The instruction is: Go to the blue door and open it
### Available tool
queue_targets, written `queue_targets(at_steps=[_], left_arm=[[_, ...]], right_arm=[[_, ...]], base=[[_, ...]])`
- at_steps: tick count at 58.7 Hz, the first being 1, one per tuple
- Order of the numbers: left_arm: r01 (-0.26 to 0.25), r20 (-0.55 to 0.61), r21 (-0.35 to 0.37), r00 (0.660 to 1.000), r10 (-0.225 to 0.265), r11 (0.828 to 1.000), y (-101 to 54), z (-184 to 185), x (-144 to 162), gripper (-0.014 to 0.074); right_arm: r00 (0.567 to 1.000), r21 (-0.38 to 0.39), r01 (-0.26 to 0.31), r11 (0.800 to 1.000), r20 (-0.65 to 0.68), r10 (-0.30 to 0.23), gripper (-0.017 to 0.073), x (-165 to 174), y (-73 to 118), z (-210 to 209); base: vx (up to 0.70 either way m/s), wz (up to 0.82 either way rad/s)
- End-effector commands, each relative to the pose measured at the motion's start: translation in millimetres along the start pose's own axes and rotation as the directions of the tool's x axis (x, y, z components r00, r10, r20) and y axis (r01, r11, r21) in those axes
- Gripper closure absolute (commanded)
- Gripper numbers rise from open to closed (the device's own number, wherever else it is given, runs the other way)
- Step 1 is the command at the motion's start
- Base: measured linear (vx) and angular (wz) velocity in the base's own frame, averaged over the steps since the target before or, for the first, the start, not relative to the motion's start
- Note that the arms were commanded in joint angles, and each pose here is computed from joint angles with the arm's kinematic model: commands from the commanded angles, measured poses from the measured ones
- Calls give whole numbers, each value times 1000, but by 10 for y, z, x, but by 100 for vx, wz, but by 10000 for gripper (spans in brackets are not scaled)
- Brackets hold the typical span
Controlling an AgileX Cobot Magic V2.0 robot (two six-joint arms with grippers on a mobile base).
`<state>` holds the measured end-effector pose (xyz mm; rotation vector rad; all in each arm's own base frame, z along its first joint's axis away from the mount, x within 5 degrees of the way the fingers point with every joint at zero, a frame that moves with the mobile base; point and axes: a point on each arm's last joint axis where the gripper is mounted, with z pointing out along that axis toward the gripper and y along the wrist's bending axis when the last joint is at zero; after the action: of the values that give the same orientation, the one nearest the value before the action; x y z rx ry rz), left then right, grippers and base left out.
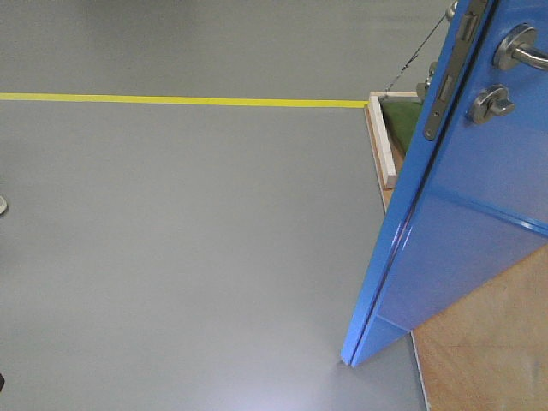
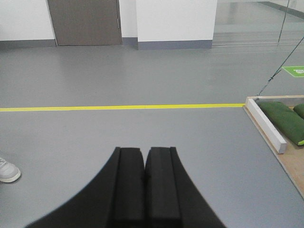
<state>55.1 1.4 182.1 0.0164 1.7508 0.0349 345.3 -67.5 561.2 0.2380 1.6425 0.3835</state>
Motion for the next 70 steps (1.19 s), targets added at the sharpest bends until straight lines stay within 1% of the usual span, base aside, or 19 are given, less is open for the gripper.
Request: queue_targets(at_steps=[1, 4, 15, 26, 32, 39, 50, 70], left_arm=[[6, 115, 9, 993, -7, 1000, -3, -37, -161, 521], [6, 115, 9, 993, -7, 1000, -3, -37, -161, 521], [6, 115, 9, 993, -7, 1000, -3, -37, -161, 521], [6, 115, 9, 993, -7, 1000, -3, -37, -161, 521], [6, 115, 9, 993, -7, 1000, -3, -37, -161, 521], [6, 115, 9, 993, -7, 1000, -3, -37, -161, 521], [6, 115, 9, 993, -7, 1000, -3, -37, -161, 521], [6, 115, 9, 993, -7, 1000, -3, -37, -161, 521]], right_arm=[[996, -69, -8, 998, 88, 14, 547, -124, 189, -128], [997, -72, -5, 997, 82, 11, 547, -107, 206, -108], [998, -125, 2, 992, 62, 5, 547, -24, 396, -37], [999, -147, 9, 989, 51, -1, 547, 15, 487, -16], [999, -141, 9, 990, 46, -2, 547, 32, 465, 22], [999, -118, 25, 993, 50, -19, 547, 43, 429, 62], [992, -31, 103, 994, 76, -100, 547, 37, 336, 110], [992, -32, 102, 994, 75, -99, 547, 40, 335, 113]], base=[[0, 0], [0, 0], [0, 0], [0, 0], [0, 0], [0, 0], [0, 0], [0, 0]])
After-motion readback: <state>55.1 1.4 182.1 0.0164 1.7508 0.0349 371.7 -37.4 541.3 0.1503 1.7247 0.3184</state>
